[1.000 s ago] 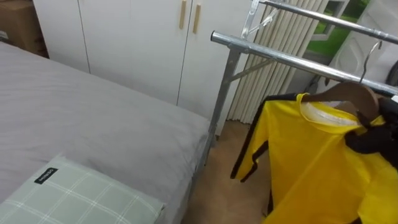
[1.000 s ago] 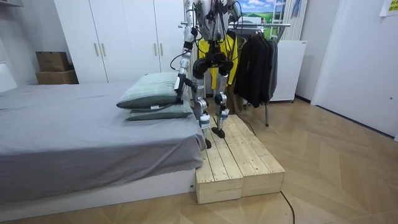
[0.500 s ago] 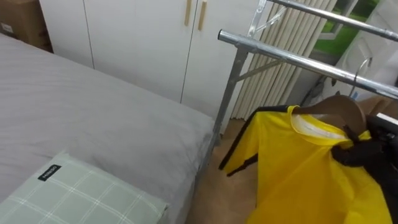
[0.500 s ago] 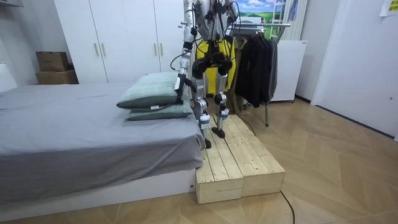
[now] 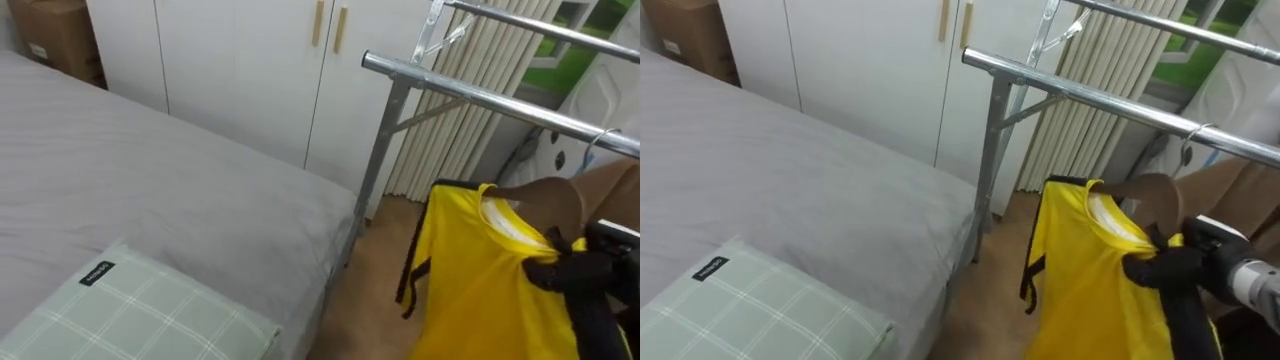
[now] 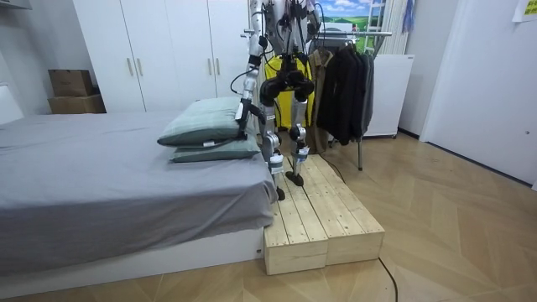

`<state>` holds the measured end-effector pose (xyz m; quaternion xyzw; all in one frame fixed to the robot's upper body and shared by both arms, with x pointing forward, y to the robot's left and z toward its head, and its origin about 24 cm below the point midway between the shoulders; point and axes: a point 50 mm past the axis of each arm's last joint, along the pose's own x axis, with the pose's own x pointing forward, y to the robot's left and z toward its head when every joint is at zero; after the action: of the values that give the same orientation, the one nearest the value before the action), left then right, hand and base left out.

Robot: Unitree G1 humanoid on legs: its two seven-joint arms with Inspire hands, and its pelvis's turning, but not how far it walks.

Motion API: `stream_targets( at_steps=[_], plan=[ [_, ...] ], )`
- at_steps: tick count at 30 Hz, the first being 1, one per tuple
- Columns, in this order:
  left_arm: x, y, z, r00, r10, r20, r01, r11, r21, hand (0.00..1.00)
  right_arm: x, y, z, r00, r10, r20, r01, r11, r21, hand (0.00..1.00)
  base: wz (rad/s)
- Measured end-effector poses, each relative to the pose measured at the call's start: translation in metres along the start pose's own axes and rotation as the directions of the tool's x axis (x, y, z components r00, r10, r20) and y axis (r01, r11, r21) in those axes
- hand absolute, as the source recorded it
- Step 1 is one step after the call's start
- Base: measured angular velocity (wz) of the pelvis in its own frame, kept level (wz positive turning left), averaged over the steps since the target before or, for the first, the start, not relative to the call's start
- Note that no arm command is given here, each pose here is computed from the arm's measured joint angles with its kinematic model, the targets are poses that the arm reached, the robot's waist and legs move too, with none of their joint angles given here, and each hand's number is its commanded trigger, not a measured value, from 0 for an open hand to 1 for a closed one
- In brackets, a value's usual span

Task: Hang clothes

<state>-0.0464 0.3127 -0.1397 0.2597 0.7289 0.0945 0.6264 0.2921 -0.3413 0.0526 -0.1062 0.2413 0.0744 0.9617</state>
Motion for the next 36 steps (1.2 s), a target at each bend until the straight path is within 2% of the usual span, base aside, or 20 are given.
stream_targets(
  at_steps=[6, 11, 12, 13, 14, 20, 36],
  plan=[
    [0.0, 0.002, 0.003, 1.0, 0.006, 0.006, -0.006, 1.0, -0.005, 0.0, 0.009, 0.018, -0.006, 0.995, 0.084, 0.053, -0.09, 0.988, 0.125, 1.0, 0.06],
    [0.0, 0.006, 0.007, 1.0, 0.023, 0.019, -0.022, 0.999, -0.027, 0.0, 0.013, 0.038, -0.03, 0.992, 0.12, 0.048, -0.128, 0.972, 0.199, 1.0, 0.1],
    [0.0, 0.006, 0.007, 1.0, 0.023, 0.019, -0.022, 0.999, -0.027, 0.0, 0.013, 0.04, -0.031, 0.991, 0.124, 0.05, -0.132, 0.97, 0.205, 0.91, 0.0],
    [0.0, 0.006, 0.008, 1.0, 0.023, 0.019, -0.023, 0.999, -0.027, 0.0, 0.014, 0.041, -0.033, 0.99, 0.128, 0.051, -0.136, 0.966, 0.218, 0.51, 0.0],
    [-0.001, 0.006, 0.008, 1.0, 0.023, 0.02, -0.022, 0.999, -0.025, 0.0, 0.014, 0.042, -0.035, 0.99, 0.129, 0.055, -0.138, 0.963, 0.231, 0.0, 0.04],
    [-0.001, 0.006, 0.008, 1.0, 0.023, 0.02, -0.022, 0.999, -0.026, 0.0, 0.012, 0.04, -0.047, 0.991, 0.118, 0.059, -0.13, 0.949, 0.286, 0.0, 0.01],
    [-0.001, 0.006, 0.008, 0.999, 0.026, 0.019, -0.025, 0.999, -0.028, 0.0, 0.013, 0.042, -0.048, 0.993, 0.093, 0.076, -0.113, 0.939, 0.324, 0.0, 0.0]
  ],
)
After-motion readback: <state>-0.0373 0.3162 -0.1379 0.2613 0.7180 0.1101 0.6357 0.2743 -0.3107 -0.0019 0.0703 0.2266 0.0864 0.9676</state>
